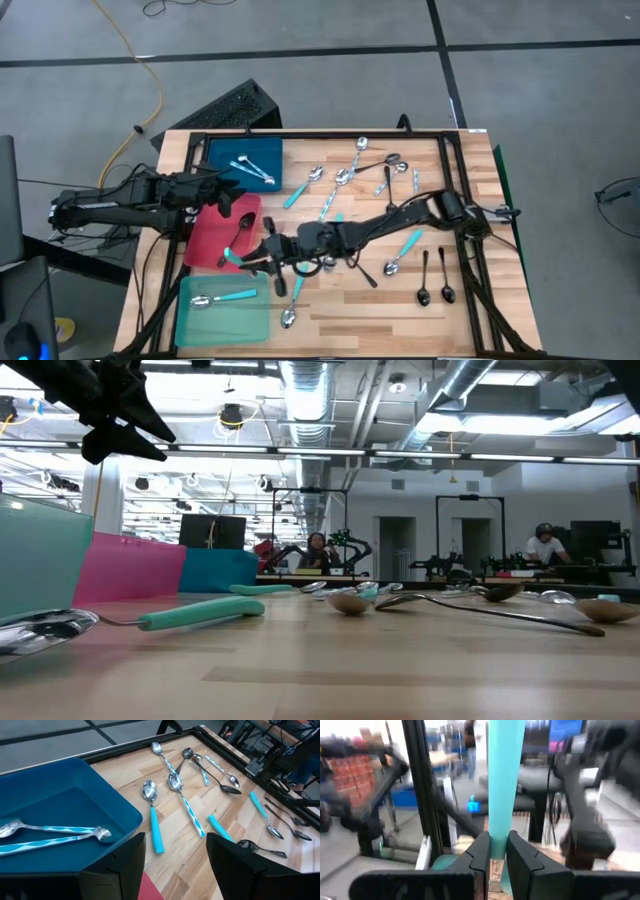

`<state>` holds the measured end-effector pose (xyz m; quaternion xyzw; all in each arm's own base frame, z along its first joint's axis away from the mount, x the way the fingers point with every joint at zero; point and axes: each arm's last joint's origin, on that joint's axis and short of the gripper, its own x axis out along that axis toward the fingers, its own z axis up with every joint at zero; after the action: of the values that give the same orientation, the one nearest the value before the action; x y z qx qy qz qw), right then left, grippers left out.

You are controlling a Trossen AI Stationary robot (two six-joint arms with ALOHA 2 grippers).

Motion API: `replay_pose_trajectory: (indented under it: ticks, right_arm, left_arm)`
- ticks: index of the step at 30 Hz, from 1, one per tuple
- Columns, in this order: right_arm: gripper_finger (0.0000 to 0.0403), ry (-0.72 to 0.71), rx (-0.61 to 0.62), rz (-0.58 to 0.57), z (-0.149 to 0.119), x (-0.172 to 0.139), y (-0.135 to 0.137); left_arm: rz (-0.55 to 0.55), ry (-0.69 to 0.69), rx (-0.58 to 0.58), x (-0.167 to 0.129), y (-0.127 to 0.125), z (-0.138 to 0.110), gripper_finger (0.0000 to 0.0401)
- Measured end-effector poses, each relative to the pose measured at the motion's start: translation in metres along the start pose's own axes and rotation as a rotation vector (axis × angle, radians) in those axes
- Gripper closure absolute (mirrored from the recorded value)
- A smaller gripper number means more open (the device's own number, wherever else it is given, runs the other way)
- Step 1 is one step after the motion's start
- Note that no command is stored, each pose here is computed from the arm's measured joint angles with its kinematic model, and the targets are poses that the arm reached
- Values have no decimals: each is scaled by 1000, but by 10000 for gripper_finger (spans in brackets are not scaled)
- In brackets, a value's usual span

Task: Sort silverware by color (type)
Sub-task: Put the light blue spoon into the light blue bin

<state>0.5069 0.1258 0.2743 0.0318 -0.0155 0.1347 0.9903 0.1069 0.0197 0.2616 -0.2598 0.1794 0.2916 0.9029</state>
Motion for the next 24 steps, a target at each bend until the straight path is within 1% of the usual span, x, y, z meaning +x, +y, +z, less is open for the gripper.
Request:
replay_pose_trajectory:
  ticks: [2,5,7,9,14,17,19,20,21,24]
  right_arm:
    - [336,-18,-4,14,-8,12,3]
    - [336,-20,12,70,-5,18,5]
    - [336,-41,23,80,-6,24,2]
    - [336,-5,33,92,-9,25,0]
    - [336,87,53,99,-34,33,-5]
    - [336,74,56,116,-45,42,-4]
    - [336,87,77,118,-47,44,-3]
    - [336,101,80,121,-54,46,-2]
    - [336,86,78,122,-57,49,-2]
    - [336,113,85,124,-65,50,-2]
  left_arm:
    - [-1,1,1,0,0,0,207]
    - [-1,1,1,0,0,0,207]
    - [-1,1,2,0,0,0,207]
    - [-1,1,1,0,0,0,207]
    - [-1,1,2,0,0,0,207]
    - [-2,1,2,0,0,0,207]
    - [-2,1,2,0,0,0,207]
    - [-2,1,3,0,0,0,207]
    - [-2,1,3,0,0,0,207]
    - [-2,1,2,0,0,0,207]
